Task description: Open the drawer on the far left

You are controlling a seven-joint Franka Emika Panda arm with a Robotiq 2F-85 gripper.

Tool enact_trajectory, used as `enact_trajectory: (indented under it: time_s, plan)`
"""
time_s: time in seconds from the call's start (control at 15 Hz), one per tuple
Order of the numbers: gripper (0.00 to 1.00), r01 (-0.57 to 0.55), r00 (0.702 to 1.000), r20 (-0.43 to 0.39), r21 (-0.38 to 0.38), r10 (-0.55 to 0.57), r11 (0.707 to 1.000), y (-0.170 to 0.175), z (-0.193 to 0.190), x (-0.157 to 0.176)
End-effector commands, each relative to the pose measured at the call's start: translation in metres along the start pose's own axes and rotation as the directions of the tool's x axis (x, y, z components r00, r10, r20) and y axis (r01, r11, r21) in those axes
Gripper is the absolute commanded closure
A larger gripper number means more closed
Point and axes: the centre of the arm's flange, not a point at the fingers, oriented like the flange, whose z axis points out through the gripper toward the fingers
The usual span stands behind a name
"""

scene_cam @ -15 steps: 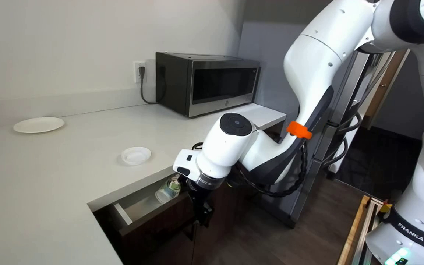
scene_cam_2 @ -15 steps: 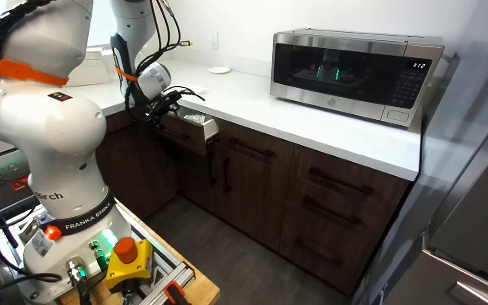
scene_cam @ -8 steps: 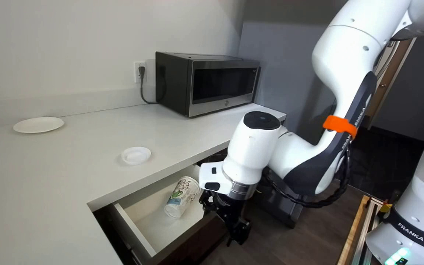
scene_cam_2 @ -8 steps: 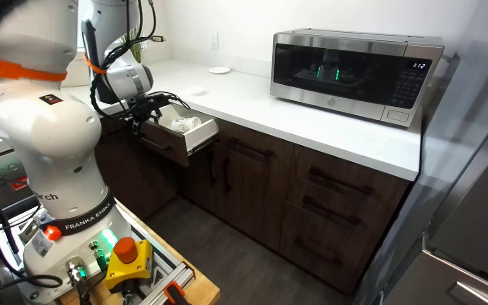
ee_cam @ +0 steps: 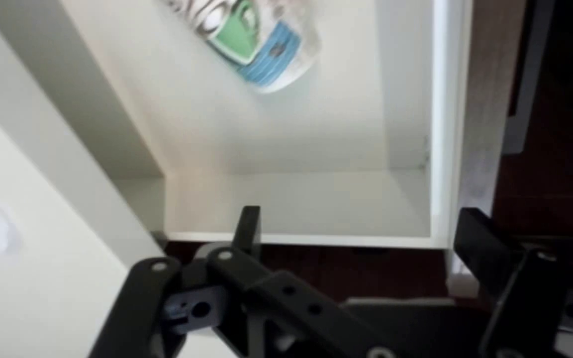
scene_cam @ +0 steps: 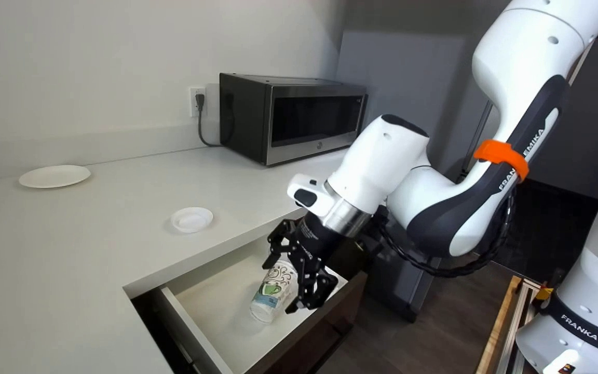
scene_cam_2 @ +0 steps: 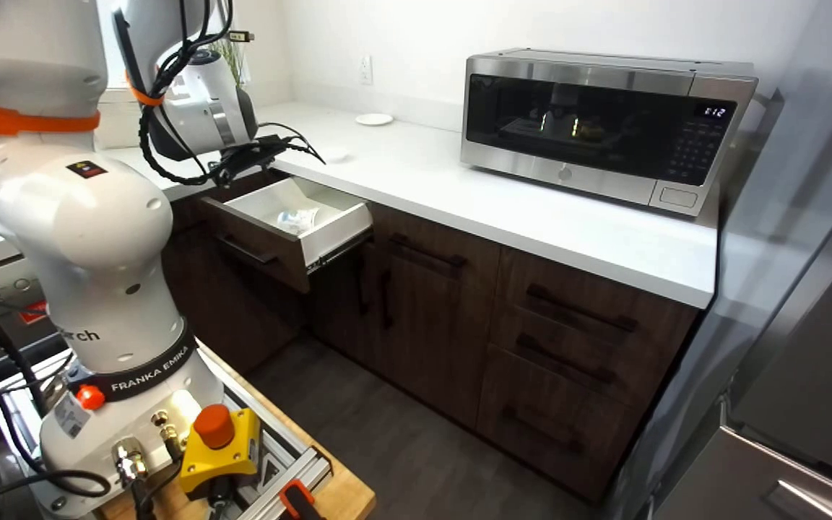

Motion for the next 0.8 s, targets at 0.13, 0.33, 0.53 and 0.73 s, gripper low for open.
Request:
enact_trajectory:
  time_s: [0.13,0.33,0.53,0.73]
  plan:
    - [0.00,-0.073,0.997,-0.038,-0.170,0.068,0.983,0.034,-0.024,0.001]
    - [0.00,-0.208,0.977,-0.095,-0.257,0.190,0.944,0.052,-0.065,-0.018]
    - [0.00,-0.334,0.942,-0.153,-0.345,0.299,0.877,0.061,-0.104,-0.041]
    - [0.00,-0.325,0.945,-0.155,-0.325,0.289,0.888,0.103,-0.130,-0.040]
